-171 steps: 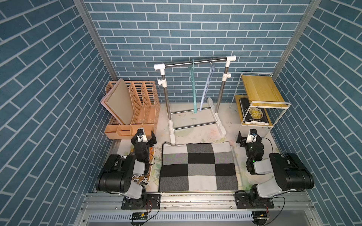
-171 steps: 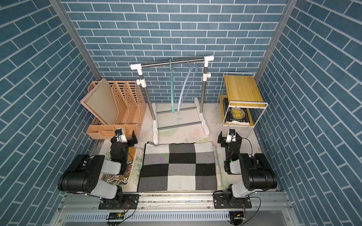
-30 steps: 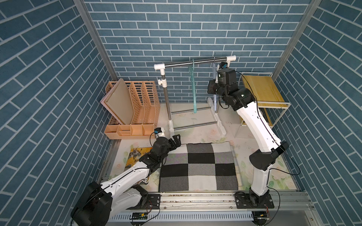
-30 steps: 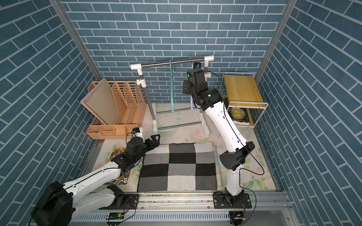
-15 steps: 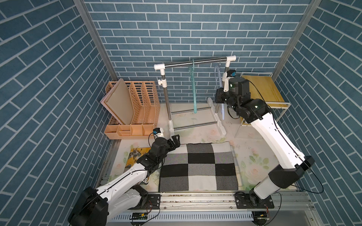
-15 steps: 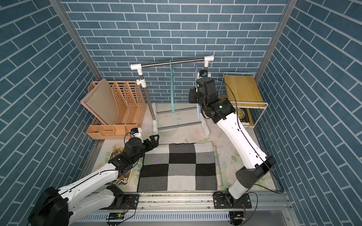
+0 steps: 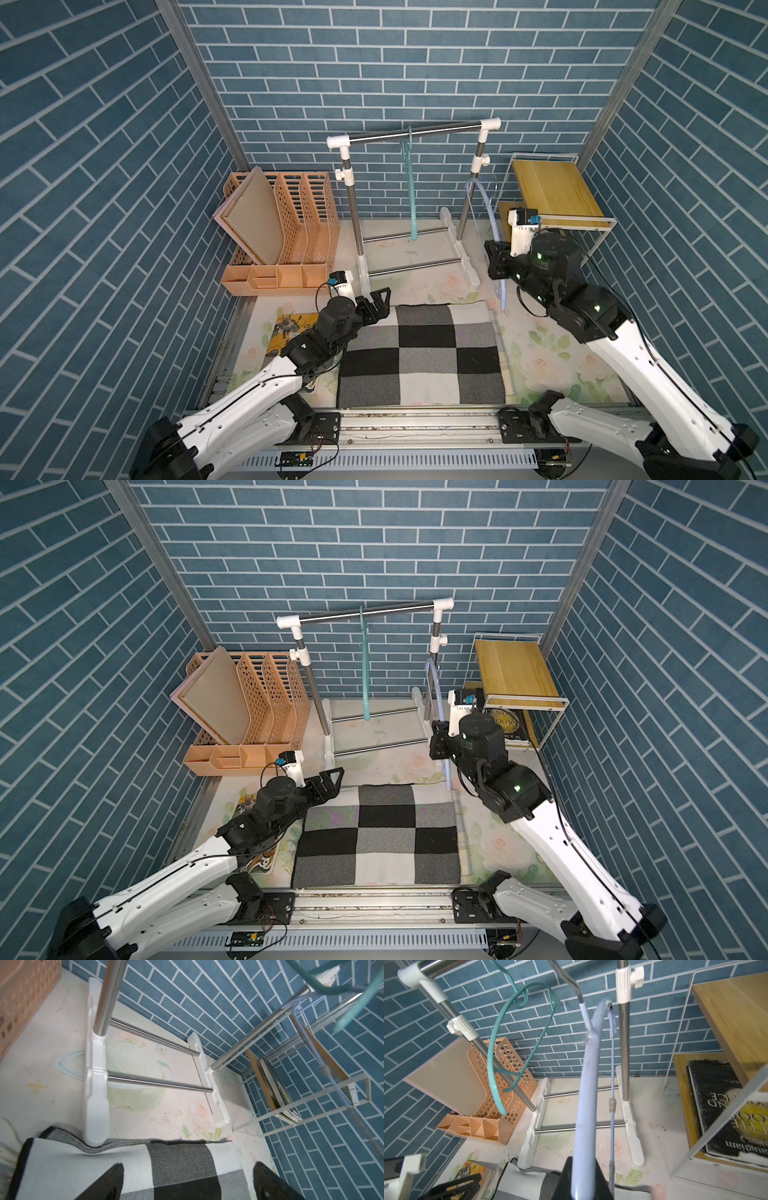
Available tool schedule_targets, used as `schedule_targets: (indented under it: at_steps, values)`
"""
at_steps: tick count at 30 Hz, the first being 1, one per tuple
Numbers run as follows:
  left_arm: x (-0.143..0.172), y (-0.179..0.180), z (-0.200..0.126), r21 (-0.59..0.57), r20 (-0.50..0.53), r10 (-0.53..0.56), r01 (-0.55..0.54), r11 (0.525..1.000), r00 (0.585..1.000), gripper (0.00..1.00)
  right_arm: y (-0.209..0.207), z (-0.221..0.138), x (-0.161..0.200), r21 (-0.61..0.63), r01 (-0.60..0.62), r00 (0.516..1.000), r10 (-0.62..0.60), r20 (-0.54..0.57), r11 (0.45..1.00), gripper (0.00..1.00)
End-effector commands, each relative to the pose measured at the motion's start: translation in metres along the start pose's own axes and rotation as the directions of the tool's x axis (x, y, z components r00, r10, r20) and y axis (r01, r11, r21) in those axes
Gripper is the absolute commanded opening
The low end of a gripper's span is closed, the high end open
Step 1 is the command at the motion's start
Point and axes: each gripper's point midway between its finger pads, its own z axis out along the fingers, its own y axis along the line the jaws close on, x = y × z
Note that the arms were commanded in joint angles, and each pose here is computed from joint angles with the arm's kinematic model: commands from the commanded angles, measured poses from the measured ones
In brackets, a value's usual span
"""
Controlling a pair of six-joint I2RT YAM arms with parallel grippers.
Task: Hang the scarf on the hanger
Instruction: Pick up the hanger from the clothesline.
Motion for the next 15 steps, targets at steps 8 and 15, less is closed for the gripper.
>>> schedule_targets:
  at_steps: [8,15]
  values:
    - [0.009,-0.039,-0.038,-0.037,0.045,-0.001,0.003,0.999,0.999,1.00,-0.025,-0.012,0.089,-0.019,-0.149,0.989,0.149,-0.003,0.989,0.00]
    - [0.031,-0.069,-0.045,-0.020,0.027,0.002,-0.001,1.000,1.000,1.00,-0.026,-0.012,0.135,-0.053,-0.269,0.963,0.270,0.009,0.962,0.00]
